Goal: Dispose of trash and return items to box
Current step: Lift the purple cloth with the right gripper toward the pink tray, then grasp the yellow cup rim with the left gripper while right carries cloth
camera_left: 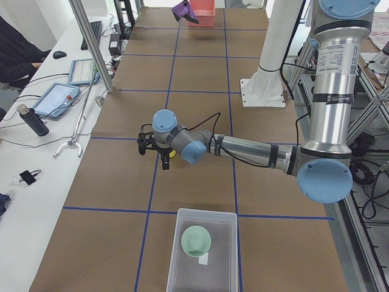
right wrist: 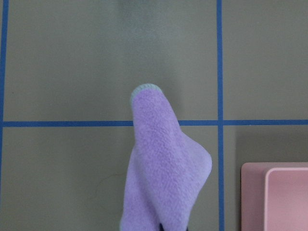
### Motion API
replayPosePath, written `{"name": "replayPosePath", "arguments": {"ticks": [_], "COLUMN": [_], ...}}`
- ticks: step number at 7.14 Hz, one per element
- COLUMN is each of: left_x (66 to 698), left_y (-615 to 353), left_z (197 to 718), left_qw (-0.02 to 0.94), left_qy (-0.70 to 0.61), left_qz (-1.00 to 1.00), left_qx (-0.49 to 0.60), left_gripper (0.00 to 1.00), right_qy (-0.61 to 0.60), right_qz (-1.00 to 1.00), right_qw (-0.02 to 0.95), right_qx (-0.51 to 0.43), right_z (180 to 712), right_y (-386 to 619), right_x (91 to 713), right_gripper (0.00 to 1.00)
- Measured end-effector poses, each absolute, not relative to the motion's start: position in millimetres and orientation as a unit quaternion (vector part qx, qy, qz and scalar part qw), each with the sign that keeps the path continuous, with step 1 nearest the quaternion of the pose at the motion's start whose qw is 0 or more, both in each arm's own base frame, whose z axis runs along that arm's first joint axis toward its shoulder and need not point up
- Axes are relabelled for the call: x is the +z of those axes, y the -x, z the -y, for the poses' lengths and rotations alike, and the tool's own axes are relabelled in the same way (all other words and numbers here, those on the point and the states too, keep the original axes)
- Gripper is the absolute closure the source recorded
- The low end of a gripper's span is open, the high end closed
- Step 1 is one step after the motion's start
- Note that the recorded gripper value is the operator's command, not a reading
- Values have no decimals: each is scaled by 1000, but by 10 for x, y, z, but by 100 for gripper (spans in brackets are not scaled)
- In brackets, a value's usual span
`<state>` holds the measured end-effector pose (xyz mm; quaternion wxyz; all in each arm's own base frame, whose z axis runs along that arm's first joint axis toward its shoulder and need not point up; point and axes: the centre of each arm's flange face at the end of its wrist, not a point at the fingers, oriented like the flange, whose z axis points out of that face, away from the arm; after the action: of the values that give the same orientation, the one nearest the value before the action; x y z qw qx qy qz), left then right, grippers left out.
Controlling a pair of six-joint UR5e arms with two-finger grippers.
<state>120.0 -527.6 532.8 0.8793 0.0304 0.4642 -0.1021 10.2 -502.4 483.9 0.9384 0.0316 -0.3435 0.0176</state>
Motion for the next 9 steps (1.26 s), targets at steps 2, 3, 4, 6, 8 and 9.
{"name": "replayPosePath", "arguments": {"ticks": [2, 3, 4, 6, 8, 9], "left_x": [5244, 5139, 5065, 5067, 5207, 5278], "left_y": [-1529, -1785, -2022, -2267, -2349, -2396], "left_z": [5473, 5516, 5515, 5477, 5467, 5446], "left_qw": [882, 883, 884, 887, 888, 887], "left_qy": [-27, -25, -24, -21, -21, -23], "left_qz": [-458, -456, -452, -447, -448, -451], "left_qx": [-106, -111, -114, -111, -105, -100], "left_gripper": [2, 2, 2, 3, 5, 38], "right_qy": [-40, -46, -52, -54, -50, -50], "right_qz": [338, 336, 330, 310, 303, 302], "right_qw": [940, 941, 943, 949, 952, 952], "right_qx": [10, 6, -1, -10, -11, -12], "right_z": [4868, 4785, 4693, 4527, 4429, 4393], "right_y": [-443, -586, -731, -948, -1024, -1064], "right_x": [4862, 4898, 4977, 5163, 5266, 5296], "right_gripper": [100, 100, 100, 100, 100, 100]}}
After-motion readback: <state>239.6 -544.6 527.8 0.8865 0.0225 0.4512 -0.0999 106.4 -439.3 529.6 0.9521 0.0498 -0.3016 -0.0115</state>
